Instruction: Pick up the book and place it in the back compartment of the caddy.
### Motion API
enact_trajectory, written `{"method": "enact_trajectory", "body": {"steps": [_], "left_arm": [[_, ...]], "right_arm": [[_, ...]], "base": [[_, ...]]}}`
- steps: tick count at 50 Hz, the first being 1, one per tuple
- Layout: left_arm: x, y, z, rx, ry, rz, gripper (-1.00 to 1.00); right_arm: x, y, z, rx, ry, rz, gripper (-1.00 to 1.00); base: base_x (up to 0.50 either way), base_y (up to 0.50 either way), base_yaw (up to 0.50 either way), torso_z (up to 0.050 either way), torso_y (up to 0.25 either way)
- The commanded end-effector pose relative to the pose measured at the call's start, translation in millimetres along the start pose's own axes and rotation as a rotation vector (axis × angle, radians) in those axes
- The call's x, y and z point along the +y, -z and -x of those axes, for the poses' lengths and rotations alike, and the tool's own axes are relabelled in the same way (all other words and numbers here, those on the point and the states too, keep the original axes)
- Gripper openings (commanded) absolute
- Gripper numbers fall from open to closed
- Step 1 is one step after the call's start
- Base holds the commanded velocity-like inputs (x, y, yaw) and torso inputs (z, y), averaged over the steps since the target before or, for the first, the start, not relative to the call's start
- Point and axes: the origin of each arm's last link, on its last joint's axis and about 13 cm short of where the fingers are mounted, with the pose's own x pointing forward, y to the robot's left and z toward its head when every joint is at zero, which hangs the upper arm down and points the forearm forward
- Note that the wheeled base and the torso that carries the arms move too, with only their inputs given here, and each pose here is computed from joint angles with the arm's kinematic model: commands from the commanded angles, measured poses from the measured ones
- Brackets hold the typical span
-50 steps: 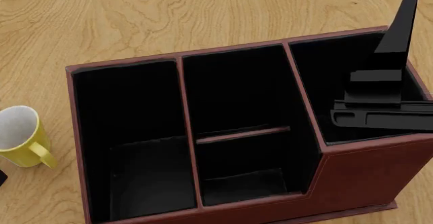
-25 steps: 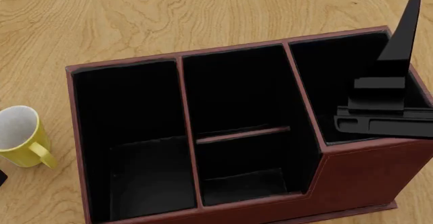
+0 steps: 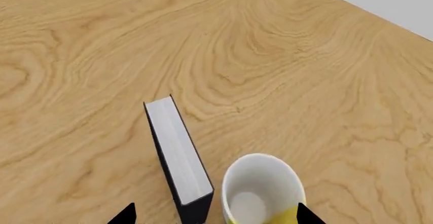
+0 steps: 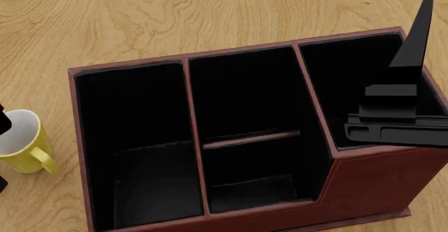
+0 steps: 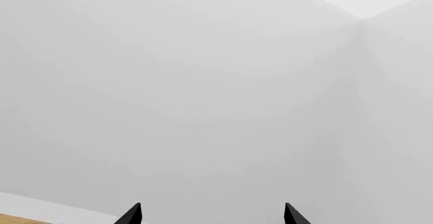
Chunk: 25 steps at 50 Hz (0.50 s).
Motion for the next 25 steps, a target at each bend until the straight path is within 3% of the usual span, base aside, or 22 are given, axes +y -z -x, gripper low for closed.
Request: {"method": "enact_trajectory", "body": {"steps": [1,25], "left_arm": [[-8.6,-7.0,-13.8,0.041,-0.016,0.016,1.00],[-15.7,-11.0,-44.2,0.049,-0.089,0.035,1.00]], "right_arm": [[0.3,0.1,-0.4,0.001,-0.002,0.001,1.00],[3.1,-1.4,-5.8,0.002,-0.013,0.010,1.00]], "base": [[0.00,0.00,0.00,0.000,0.000],[0.00,0.00,0.00,0.000,0.000]]}}
